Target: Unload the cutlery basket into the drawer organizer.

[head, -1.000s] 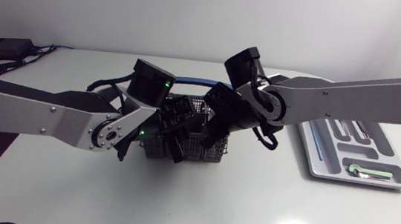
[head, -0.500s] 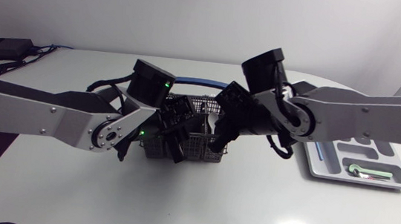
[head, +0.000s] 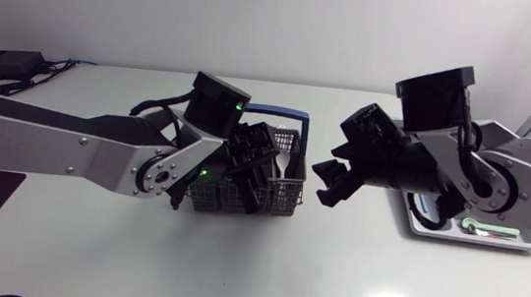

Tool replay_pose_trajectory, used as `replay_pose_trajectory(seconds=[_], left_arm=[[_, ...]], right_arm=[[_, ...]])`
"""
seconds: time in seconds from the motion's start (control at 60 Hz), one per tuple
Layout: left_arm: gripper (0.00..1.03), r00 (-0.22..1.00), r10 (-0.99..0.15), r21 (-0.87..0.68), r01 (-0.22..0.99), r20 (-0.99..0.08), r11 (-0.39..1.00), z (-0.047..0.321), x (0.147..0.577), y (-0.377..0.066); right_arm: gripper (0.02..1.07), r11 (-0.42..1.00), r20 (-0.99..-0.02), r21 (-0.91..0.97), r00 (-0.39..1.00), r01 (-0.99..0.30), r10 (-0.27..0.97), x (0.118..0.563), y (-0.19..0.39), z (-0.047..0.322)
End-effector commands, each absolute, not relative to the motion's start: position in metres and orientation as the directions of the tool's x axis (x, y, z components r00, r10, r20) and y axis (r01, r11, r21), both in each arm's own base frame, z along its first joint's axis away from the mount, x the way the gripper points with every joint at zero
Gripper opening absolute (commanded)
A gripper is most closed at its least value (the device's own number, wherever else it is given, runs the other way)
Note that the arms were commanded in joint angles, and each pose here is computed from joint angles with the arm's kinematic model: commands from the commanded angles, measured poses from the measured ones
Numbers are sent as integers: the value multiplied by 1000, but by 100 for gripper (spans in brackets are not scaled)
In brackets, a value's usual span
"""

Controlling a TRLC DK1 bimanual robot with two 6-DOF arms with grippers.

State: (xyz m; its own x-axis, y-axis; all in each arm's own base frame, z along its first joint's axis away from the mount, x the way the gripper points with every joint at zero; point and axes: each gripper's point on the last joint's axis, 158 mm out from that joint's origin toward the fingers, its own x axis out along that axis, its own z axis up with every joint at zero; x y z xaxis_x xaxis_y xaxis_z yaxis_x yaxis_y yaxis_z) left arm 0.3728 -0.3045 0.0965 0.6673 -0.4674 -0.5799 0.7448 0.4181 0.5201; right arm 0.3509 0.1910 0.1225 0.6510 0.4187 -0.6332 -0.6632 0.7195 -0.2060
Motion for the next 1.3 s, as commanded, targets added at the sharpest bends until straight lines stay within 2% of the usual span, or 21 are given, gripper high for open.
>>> replay_pose_trajectory(seconds=[0.0, 0.45, 0.867, 0.95, 1.117, 1.15, 1.283], left_arm=[[46, 665, -482, 523, 746, -570, 411, 102, 377, -318], [46, 680, -449, 543, 733, -580, 410, 101, 407, -343], [46, 630, -398, 511, 775, -667, 371, 73, 413, -347], [41, 610, -384, 498, 791, -693, 356, 67, 409, -346], [40, 579, -360, 478, 812, -731, 335, 57, 400, -341], [36, 574, -357, 474, 815, -737, 333, 56, 399, -341], [33, 553, -341, 459, 829, -761, 319, 48, 393, -337]], right_arm=[[71, 726, -645, -188, 640, -662, 416, 343, 185, 110], [72, 717, -655, -169, 621, -676, 431, 328, 172, 97], [72, 722, -637, -154, 626, -675, 449, 324, 166, 98], [72, 723, -635, -151, 627, -674, 451, 324, 165, 98], [72, 726, -630, -152, 632, -671, 452, 323, 163, 100], [72, 726, -631, -151, 631, -671, 451, 323, 163, 99], [73, 727, -628, -153, 634, -669, 452, 324, 162, 99]])
